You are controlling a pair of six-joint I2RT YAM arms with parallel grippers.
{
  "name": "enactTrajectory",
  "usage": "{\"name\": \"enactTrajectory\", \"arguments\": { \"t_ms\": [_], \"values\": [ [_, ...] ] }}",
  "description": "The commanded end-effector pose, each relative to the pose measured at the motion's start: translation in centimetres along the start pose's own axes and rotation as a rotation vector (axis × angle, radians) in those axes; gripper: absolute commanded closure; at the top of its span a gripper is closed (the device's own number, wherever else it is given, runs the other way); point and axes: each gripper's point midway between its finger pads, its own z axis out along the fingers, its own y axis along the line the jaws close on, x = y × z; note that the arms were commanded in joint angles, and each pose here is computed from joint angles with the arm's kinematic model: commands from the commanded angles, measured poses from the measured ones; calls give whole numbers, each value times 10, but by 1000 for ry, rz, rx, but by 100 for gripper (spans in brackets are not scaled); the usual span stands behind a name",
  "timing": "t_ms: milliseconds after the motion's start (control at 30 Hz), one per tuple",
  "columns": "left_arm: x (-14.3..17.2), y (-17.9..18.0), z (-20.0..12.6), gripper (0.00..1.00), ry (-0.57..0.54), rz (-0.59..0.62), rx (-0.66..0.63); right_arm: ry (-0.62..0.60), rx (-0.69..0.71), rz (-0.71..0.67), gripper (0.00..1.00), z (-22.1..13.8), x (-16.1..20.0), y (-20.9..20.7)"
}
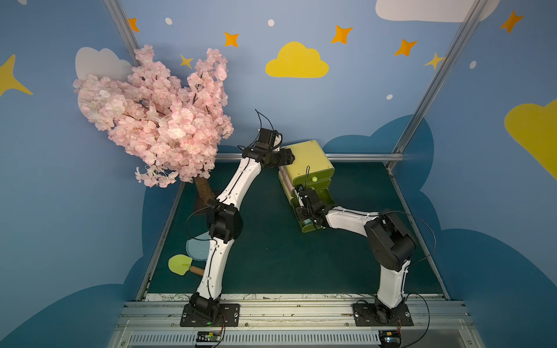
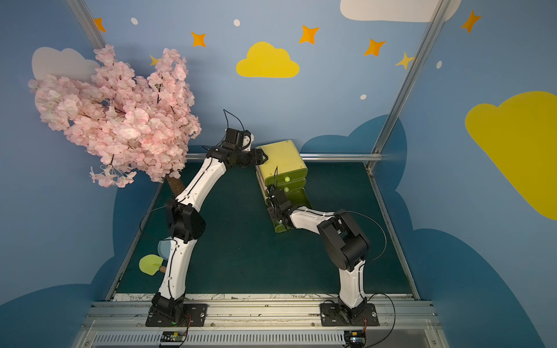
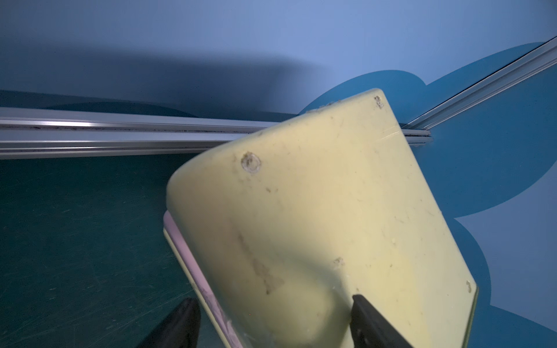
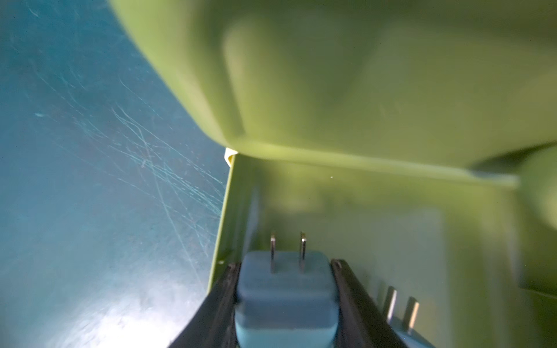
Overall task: Place the plugs into the drawer by color
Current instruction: Place the plug in the drawer, then close the drawer in the storage box.
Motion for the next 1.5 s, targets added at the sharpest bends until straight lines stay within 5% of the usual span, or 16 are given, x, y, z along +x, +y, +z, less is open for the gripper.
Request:
{"name": "enactTrajectory", "arguments": {
  "t_ms": [0,200,333,667,867,1133,1467],
  "values": [
    [32,22,16,20,108,-8,-69,-28,-8,26,66,5,-9,0],
    [31,22,16,20,108,-6,-70,-24,-20,26,63,6,-10,2],
    [32,25,17,20,108,-7,-75,-27,-36,16,51,-2,-17,3],
    [30,32,16,20,108,-20,-83,-87,-65,42,38,-63,-34,-4],
    [33,31,18,21,116,-25,-79,-74,-67,145,47,-103,22,-18],
    [34,27,17,21,117,-17,-80,34,22,200,55,-103,113,-39],
    [37,30,17,22,127,-24,-90,76,32,256,56,-74,127,-39]
  ]
}}
